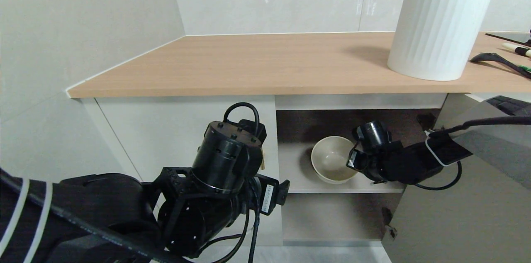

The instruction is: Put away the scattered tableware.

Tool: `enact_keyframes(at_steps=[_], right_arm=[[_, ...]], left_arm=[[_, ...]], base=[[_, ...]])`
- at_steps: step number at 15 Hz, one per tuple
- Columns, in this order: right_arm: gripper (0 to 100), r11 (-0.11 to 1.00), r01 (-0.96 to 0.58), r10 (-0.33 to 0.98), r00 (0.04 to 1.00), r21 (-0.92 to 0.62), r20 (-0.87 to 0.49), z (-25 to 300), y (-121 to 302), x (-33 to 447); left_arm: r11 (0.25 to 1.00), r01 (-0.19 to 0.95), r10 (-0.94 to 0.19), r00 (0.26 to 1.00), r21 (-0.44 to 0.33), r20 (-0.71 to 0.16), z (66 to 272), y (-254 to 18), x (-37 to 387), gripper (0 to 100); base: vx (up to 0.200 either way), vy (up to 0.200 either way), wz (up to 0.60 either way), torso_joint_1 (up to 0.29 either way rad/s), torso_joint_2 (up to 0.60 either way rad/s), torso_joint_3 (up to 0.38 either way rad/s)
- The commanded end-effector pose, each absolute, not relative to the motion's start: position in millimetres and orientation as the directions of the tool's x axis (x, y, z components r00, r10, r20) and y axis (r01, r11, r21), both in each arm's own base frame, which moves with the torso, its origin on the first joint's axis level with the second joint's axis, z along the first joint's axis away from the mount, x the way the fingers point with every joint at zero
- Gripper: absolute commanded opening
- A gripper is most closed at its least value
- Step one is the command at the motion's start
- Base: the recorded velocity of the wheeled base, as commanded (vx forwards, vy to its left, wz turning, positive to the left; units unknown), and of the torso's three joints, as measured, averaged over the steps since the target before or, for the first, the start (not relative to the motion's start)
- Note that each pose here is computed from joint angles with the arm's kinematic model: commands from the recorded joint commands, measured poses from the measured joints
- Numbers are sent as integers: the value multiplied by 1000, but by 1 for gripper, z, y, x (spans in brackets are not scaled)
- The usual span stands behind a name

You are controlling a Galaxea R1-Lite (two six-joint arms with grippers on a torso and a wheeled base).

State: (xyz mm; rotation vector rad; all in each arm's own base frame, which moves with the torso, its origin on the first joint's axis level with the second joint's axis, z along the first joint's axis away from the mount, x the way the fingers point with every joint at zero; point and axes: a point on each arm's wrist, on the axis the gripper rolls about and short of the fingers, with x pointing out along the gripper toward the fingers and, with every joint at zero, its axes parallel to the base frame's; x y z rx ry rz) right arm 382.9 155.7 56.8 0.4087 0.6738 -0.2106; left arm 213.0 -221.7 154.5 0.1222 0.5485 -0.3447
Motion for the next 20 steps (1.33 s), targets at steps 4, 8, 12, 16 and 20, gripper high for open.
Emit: enact_keyframes(at_steps=[4,8,12,16,20], right_arm=[[0,898,322,-58,764,301,-642,52,158,387],[0,899,327,-63,756,293,-651,45,159,389],[100,899,327,-64,757,292,-650,46,159,390],[100,898,326,-63,760,296,-647,47,159,390],[100,906,287,-36,787,313,-617,88,161,358]], left_arm=[[936,352,-288,799,21,-528,155,-221,213,100],[936,351,-287,799,22,-528,155,-221,213,100],[936,352,-289,800,21,-527,156,-222,212,100],[936,352,-289,800,21,-527,156,-222,212,100],[935,353,-285,796,27,-535,153,-222,213,100]], base=[[0,0,0,0,0,0],[0,0,0,0,0,0],[0,0,0,0,0,0],[0,0,0,0,0,0],[0,0,0,0,0,0]])
